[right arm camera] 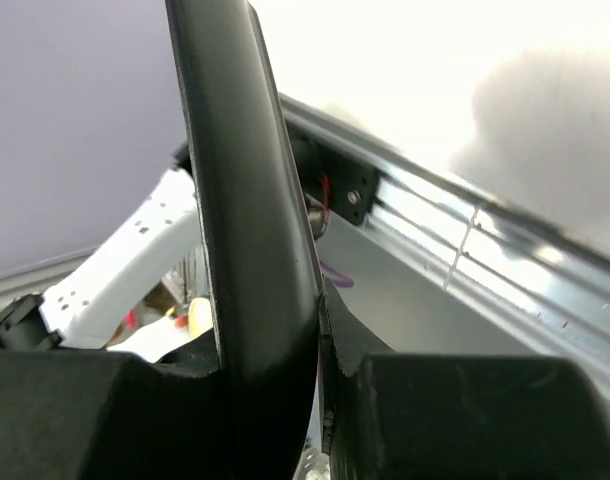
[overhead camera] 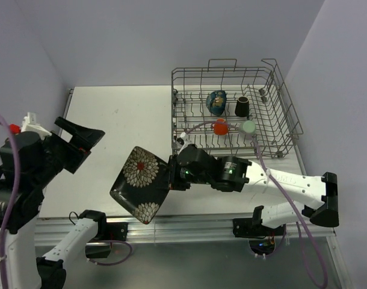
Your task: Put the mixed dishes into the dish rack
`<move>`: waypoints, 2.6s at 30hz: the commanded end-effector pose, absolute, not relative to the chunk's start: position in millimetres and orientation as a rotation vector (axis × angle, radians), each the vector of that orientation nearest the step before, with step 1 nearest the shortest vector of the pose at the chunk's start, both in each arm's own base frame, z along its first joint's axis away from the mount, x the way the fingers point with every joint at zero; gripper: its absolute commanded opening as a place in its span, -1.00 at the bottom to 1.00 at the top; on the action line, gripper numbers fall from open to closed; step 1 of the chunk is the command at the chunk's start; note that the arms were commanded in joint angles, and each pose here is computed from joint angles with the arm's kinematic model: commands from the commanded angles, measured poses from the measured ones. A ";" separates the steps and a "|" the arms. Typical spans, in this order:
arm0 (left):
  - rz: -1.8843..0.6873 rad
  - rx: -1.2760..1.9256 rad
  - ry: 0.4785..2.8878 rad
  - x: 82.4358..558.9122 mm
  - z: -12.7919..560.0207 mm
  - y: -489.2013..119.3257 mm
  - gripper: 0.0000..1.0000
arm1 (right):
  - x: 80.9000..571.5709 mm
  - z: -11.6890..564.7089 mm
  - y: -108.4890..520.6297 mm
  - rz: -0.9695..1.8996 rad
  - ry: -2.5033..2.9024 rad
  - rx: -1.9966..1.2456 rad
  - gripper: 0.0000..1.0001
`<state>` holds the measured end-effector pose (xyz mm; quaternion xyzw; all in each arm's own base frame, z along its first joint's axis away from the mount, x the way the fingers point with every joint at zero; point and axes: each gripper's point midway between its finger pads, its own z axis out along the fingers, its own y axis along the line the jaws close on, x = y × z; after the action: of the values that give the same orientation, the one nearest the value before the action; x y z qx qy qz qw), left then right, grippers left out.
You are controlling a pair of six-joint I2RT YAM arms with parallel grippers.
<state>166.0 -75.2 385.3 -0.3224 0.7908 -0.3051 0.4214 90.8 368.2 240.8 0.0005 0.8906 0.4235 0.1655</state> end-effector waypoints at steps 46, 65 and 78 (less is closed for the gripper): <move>-1.004 -0.614 2.252 190.0 313.0 -133.1 0.99 | 353.5 411.6 155.9 -0.040 1.996 0.224 -1.00; -1.056 -0.595 2.282 193.4 301.1 -141.7 0.98 | 327.8 350.8 151.1 -0.141 2.188 0.154 -1.00; -1.049 -0.589 2.289 192.8 301.6 -141.4 0.99 | 337.3 328.7 164.9 -0.225 2.243 0.141 -1.00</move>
<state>191.2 -139.4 291.8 -0.2395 0.8553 -0.3806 0.2576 328.1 167.0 297.2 0.0192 0.9234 -0.0989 0.3705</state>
